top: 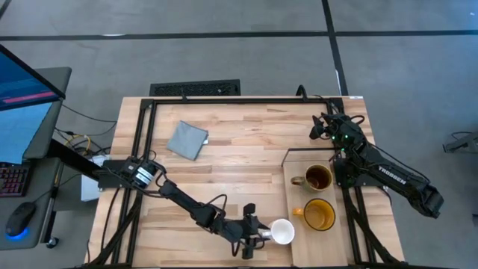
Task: Stack small to large cups/mugs on shelf
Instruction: Put the white mug on the shelf
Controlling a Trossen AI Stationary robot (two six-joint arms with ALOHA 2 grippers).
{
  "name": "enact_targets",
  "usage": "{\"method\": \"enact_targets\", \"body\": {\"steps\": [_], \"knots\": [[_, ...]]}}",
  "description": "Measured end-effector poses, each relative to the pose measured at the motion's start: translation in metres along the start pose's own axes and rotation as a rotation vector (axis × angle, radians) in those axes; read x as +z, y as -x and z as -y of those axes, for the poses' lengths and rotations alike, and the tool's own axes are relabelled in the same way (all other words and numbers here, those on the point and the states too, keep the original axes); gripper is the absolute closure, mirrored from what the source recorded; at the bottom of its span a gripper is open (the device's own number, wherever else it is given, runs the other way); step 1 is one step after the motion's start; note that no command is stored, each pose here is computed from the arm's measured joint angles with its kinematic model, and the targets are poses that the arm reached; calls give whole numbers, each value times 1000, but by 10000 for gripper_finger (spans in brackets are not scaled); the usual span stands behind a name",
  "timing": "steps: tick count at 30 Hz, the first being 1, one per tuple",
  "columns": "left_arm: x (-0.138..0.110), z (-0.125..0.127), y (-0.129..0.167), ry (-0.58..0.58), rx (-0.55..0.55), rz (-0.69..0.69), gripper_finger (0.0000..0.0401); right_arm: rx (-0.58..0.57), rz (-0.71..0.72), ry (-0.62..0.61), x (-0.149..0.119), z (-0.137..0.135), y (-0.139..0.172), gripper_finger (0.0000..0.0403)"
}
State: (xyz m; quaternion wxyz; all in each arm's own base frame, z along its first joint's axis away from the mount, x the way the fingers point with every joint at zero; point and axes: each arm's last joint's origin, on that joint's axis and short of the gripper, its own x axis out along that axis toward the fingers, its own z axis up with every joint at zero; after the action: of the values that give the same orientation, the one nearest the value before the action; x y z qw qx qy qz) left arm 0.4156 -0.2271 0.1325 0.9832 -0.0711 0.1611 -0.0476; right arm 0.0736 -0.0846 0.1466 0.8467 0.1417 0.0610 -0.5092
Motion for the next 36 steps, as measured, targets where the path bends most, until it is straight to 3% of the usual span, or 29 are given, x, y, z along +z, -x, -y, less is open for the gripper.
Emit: {"method": "enact_targets", "body": {"steps": [21, 36], "knots": [[4, -14, -7, 26, -139, -53, 246, -1, 0, 0, 0, 0, 0, 159], [-1, -16, -7, 66, -121, -101, 246, -1, 0, 0, 0, 0, 0, 159]]}}
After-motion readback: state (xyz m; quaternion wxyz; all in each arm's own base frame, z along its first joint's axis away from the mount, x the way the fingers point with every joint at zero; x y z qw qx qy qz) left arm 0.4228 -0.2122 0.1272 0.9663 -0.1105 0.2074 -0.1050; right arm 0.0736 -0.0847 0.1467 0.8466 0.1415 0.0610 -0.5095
